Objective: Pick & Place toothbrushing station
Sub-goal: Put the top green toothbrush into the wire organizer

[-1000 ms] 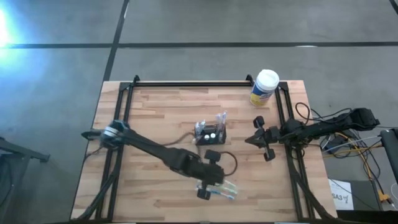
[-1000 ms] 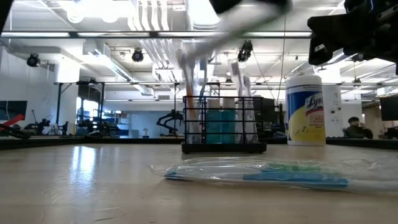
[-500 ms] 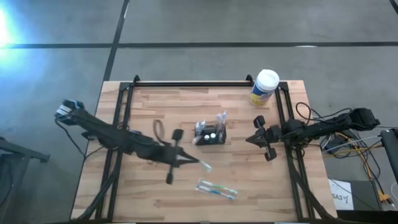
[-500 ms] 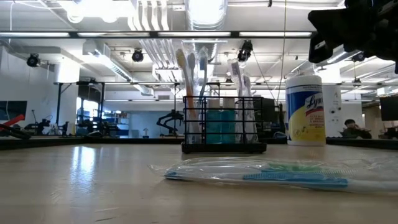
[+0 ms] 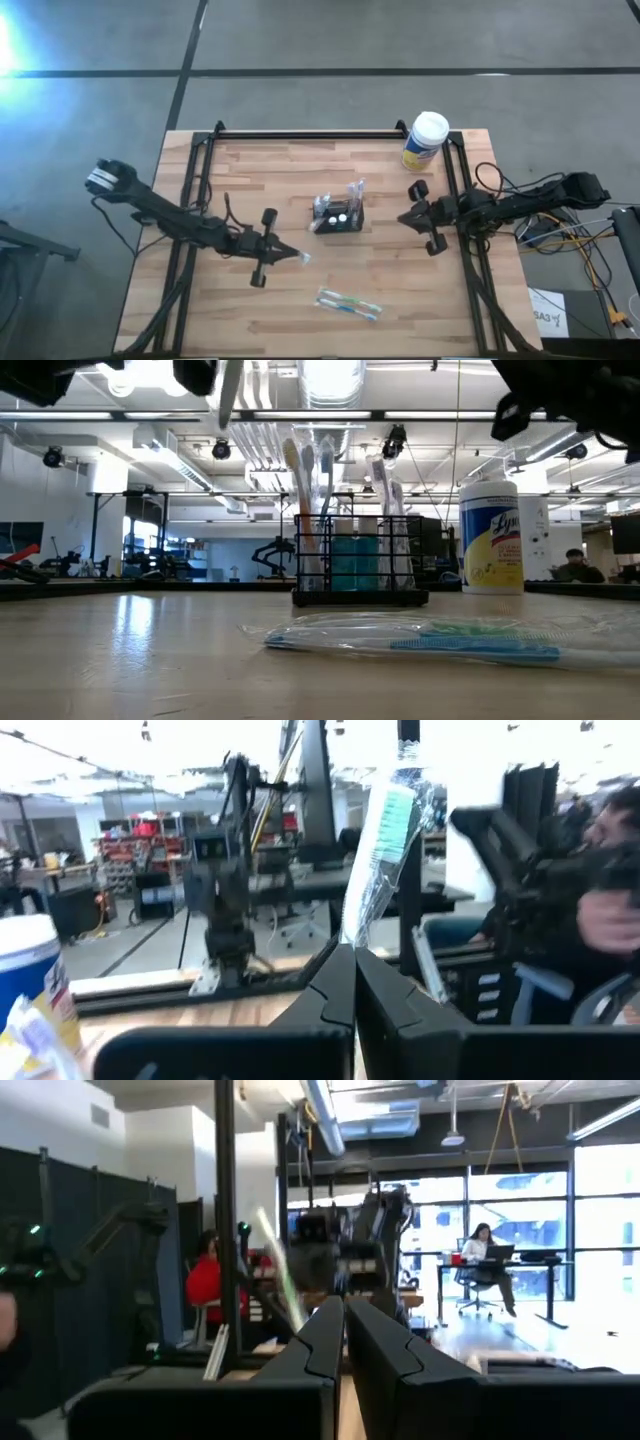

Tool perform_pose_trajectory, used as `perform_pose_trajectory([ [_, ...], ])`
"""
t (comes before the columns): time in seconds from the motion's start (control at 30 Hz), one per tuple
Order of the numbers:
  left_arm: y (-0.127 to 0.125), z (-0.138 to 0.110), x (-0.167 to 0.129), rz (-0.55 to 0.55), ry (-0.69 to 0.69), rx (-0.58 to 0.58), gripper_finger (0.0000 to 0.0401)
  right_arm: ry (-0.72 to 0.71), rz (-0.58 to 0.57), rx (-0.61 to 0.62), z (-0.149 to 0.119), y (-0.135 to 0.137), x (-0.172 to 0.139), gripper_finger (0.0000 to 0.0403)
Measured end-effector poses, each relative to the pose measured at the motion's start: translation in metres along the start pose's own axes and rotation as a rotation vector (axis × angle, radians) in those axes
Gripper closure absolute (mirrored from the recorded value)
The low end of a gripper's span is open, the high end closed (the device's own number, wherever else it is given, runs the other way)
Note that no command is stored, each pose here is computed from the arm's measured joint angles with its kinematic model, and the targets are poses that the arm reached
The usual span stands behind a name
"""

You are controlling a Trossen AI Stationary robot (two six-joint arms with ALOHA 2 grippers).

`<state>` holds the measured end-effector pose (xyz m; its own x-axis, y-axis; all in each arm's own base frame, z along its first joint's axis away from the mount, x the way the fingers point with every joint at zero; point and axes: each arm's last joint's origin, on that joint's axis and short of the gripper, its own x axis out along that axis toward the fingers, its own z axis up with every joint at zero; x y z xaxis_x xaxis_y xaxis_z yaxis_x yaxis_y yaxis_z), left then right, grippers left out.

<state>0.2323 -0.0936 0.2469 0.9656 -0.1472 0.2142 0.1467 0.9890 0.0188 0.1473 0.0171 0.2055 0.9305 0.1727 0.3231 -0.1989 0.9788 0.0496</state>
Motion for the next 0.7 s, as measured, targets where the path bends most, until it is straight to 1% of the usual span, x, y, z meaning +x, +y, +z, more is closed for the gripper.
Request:
perform_pose_trajectory([
  [0.07, 0.001, -0.007, 0.003, 0.008, 0.028, 0.011, 0.0400, 0.020, -0.005, -0.010, 0.006, -0.001, 0.012, 0.0376],
  [0.13, 0.003, -0.009, 0.009, 0.019, 0.037, 0.019, 0.0400, 0.077, -0.008, -0.031, 0.010, -0.001, 0.027, 0.0358],
  [0.23, 0.008, -0.008, 0.020, 0.047, 0.030, 0.021, 0.0400, 0.141, -0.008, -0.082, 0.020, -0.003, 0.052, 0.0325],
  [0.3, 0.015, -0.006, 0.026, 0.074, 0.025, 0.009, 0.0400, 0.149, 0.006, -0.114, 0.027, -0.003, 0.070, 0.0300],
  [0.37, 0.023, -0.001, 0.031, 0.079, 0.012, -0.009, 0.0400, 0.149, 0.041, -0.142, 0.032, -0.003, 0.086, 0.0276],
  [0.43, 0.030, 0.004, 0.035, 0.050, 0.010, -0.025, 0.0400, 0.132, 0.068, -0.161, 0.038, -0.003, 0.103, 0.0253],
  [0.53, 0.037, 0.011, 0.038, 0.021, -0.007, -0.051, 0.0401, 0.152, 0.102, -0.174, 0.040, -0.004, 0.126, 0.0224],
  [0.6, 0.039, 0.018, 0.041, 0.016, -0.031, -0.048, 0.0401, 0.190, 0.109, -0.173, 0.037, -0.005, 0.137, 0.0209],
  [0.7, 0.042, 0.024, 0.045, 0.025, -0.026, -0.027, 0.0401, 0.211, 0.106, -0.153, 0.035, -0.007, 0.156, 0.0194],
])
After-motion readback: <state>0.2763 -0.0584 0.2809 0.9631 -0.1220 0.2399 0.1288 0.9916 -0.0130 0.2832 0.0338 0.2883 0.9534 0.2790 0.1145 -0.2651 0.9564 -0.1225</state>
